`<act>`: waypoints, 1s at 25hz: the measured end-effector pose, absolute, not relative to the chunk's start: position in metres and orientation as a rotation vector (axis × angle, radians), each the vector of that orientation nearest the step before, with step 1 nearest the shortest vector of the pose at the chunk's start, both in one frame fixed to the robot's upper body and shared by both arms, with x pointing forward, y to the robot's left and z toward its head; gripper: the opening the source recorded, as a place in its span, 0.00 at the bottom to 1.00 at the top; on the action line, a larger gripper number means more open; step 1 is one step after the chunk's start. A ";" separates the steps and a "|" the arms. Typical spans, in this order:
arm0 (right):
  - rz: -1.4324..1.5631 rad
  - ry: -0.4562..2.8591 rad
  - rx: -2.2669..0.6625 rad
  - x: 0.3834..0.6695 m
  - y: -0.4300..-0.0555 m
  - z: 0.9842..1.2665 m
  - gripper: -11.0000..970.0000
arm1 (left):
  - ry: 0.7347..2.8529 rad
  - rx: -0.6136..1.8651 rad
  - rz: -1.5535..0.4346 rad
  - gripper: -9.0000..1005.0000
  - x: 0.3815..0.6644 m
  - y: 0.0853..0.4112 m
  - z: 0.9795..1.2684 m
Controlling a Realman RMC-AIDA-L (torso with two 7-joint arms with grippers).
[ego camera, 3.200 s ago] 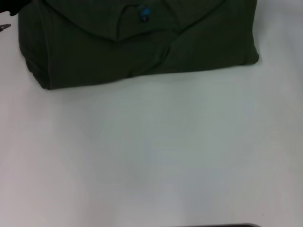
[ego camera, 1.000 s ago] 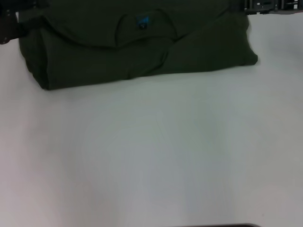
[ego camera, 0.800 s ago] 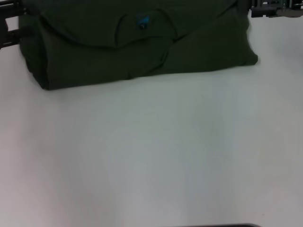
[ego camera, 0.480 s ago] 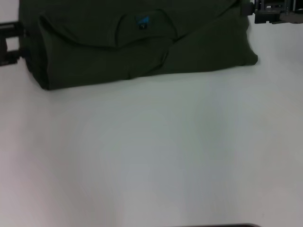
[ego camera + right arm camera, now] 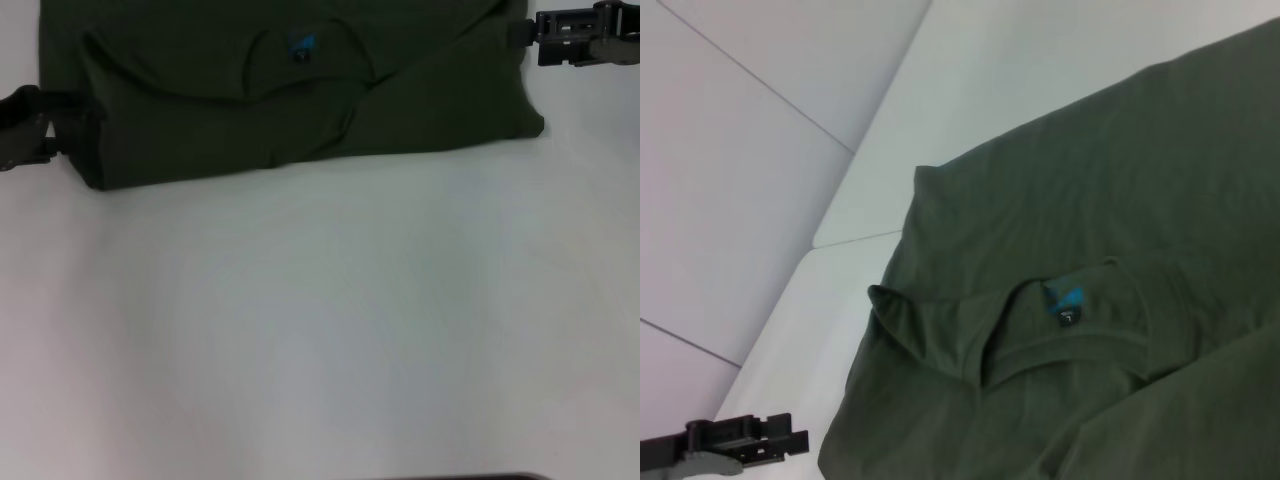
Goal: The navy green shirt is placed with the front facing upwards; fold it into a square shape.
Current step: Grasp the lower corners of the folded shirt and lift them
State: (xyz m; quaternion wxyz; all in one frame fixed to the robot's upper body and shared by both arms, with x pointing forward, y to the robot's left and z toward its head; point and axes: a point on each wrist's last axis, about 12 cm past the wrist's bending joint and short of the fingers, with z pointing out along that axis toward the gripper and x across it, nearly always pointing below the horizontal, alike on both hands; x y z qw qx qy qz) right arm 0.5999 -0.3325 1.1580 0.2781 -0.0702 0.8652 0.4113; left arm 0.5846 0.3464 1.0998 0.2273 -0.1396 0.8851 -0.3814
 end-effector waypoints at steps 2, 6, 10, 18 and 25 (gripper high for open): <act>1.102 2.325 -0.180 0.600 -0.333 1.157 0.97 | 2.443 -0.382 -1.024 0.65 0.586 0.342 1.095; 1.105 2.327 -0.172 0.599 -0.334 1.155 0.97 | 2.478 -0.350 -0.995 0.65 0.587 0.331 1.086; 1.104 2.326 -0.170 0.599 -0.335 1.155 0.97 | 2.503 -0.337 -0.991 0.65 0.588 0.322 1.079; 1.107 2.326 -0.160 0.597 -0.337 1.154 0.97 | 2.512 -0.307 -0.981 0.64 0.592 0.309 1.076; 1.115 2.325 -0.151 0.595 -0.338 1.152 0.97 | 2.539 -0.301 -0.974 0.64 0.595 0.300 1.071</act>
